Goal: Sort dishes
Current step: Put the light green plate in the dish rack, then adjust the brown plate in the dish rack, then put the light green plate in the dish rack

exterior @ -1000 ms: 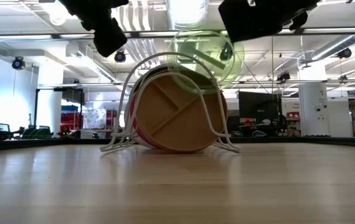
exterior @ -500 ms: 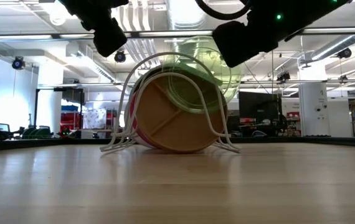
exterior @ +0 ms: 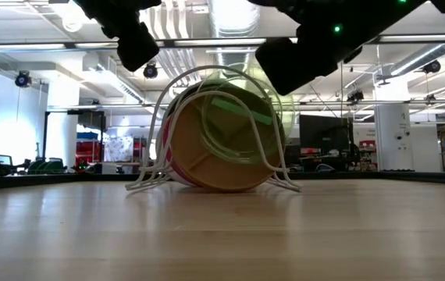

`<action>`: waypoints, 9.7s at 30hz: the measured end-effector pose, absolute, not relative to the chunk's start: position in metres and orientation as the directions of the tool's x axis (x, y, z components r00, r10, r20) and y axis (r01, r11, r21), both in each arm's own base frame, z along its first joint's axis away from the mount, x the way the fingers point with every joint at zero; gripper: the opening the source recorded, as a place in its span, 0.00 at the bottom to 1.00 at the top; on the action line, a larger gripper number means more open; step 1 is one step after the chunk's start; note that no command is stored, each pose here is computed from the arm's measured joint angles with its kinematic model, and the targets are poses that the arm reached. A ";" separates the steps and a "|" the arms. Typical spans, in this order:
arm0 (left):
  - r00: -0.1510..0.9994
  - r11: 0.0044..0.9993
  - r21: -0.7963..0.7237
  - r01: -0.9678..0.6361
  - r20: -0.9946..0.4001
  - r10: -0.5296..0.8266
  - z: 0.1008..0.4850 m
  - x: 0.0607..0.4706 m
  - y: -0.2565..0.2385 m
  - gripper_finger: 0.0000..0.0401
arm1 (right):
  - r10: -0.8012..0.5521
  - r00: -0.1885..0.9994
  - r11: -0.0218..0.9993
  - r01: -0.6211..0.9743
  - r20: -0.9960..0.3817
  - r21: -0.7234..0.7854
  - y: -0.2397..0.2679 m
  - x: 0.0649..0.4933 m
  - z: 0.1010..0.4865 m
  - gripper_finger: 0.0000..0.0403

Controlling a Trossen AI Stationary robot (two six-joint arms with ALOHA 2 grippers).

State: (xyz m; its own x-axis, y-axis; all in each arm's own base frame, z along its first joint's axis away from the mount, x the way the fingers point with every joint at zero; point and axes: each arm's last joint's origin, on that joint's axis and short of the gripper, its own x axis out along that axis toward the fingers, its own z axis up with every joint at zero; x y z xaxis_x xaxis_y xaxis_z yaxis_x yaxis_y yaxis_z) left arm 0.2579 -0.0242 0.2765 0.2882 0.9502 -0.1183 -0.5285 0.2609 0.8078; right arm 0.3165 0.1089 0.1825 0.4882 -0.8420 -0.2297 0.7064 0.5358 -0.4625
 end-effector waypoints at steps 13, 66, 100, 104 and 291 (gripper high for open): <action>0.288 0.261 0.808 -0.529 -0.118 0.950 0.277 0.258 -0.024 0.00 | -0.777 0.542 0.630 0.666 -0.320 -0.400 0.098 0.336 0.185 0.00; 0.288 0.261 0.808 -0.528 -0.118 0.950 0.276 0.258 -0.024 0.00 | -0.761 0.547 0.648 0.664 -0.349 -0.372 0.092 0.340 0.184 0.20; 0.526 0.691 0.671 -0.268 -0.499 0.689 0.276 0.265 -0.033 0.00 | -0.264 0.401 0.619 0.768 -0.877 0.165 0.126 0.283 0.180 0.46; 0.481 0.692 0.672 -0.265 -0.530 0.698 0.271 0.259 -0.031 0.00 | -0.544 0.378 0.600 0.800 -0.749 -0.032 0.105 0.262 0.204 0.45; 0.556 0.768 0.614 -0.181 -0.581 0.595 0.273 0.265 -0.037 0.00 | 0.100 0.632 0.864 0.328 -0.768 0.383 0.123 0.332 0.122 0.15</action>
State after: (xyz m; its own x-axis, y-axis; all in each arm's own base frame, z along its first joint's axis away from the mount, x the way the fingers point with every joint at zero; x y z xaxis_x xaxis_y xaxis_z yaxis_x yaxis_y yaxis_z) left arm 0.2647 -0.0369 0.2731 0.5558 0.5949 -0.5807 -0.1814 0.7685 0.6136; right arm 0.3318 0.1228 0.1224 0.6324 0.1000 -0.7682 0.3283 0.8636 0.3828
